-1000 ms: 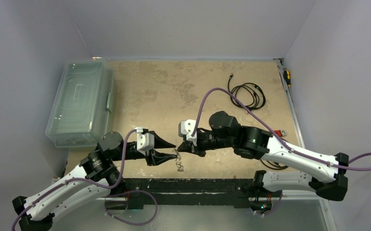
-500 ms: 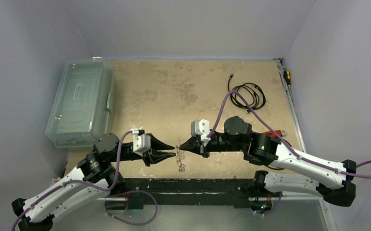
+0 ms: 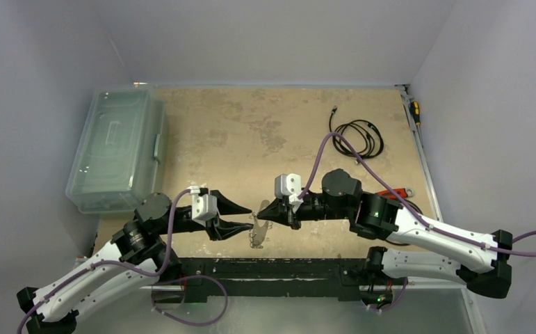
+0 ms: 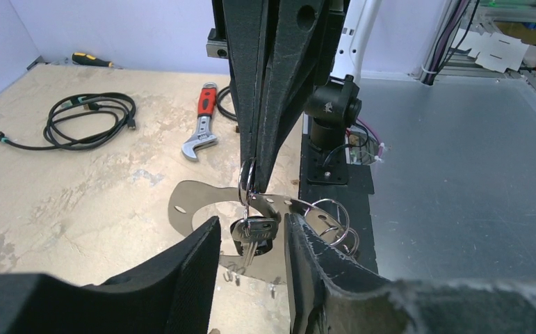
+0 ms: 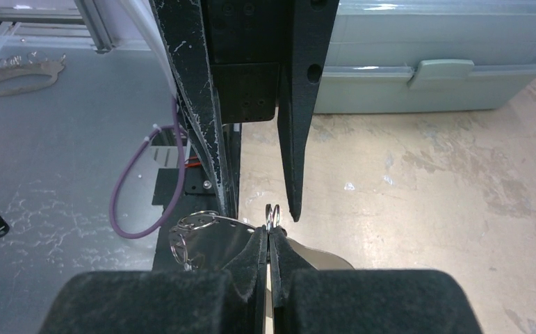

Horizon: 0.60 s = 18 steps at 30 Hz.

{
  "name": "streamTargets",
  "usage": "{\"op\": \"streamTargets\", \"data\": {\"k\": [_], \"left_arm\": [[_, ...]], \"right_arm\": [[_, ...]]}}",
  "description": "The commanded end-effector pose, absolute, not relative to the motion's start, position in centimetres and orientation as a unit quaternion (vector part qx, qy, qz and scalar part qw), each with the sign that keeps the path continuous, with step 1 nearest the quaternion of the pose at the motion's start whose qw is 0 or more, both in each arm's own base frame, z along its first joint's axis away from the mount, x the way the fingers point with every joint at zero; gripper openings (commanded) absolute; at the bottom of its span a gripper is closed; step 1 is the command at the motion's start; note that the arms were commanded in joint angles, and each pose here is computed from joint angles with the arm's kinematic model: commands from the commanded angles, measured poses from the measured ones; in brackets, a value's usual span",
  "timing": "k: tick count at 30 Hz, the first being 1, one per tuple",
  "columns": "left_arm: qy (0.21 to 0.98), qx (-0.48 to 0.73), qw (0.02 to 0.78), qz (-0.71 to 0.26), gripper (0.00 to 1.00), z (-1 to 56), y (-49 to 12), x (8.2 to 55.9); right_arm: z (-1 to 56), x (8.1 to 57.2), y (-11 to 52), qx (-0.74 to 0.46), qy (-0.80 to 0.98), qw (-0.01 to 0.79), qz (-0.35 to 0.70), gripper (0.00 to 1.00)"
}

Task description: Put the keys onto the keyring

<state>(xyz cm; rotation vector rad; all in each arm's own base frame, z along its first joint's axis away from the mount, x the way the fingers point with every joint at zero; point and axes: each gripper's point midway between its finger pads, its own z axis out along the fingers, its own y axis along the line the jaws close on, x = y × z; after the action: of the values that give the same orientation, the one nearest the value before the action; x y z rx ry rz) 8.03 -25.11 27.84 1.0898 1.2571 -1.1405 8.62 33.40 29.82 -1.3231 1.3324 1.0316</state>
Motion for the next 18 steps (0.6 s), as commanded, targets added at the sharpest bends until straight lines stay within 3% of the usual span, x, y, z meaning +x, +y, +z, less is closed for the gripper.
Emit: {"op": "streamTargets", "data": {"k": [1,9,18], "left_arm": [[0.5,0.452,0.56,-0.482,0.38,29.91,-24.92,7.94],[0.497,0.454,0.559,-0.484,0.24,29.95,-24.87,7.77],[0.498,0.454,0.558,-0.484,0.19,29.89,-24.9,7.77]], "right_arm": [[31.83,8.3,34.06,-0.532,0.518,0.498,0.448,0.0],[31.51,7.94,34.51,-0.535,0.512,0.491,0.459,0.0],[31.25,7.53,34.85,-0.542,0.507,0.481,0.467,0.0]]}}
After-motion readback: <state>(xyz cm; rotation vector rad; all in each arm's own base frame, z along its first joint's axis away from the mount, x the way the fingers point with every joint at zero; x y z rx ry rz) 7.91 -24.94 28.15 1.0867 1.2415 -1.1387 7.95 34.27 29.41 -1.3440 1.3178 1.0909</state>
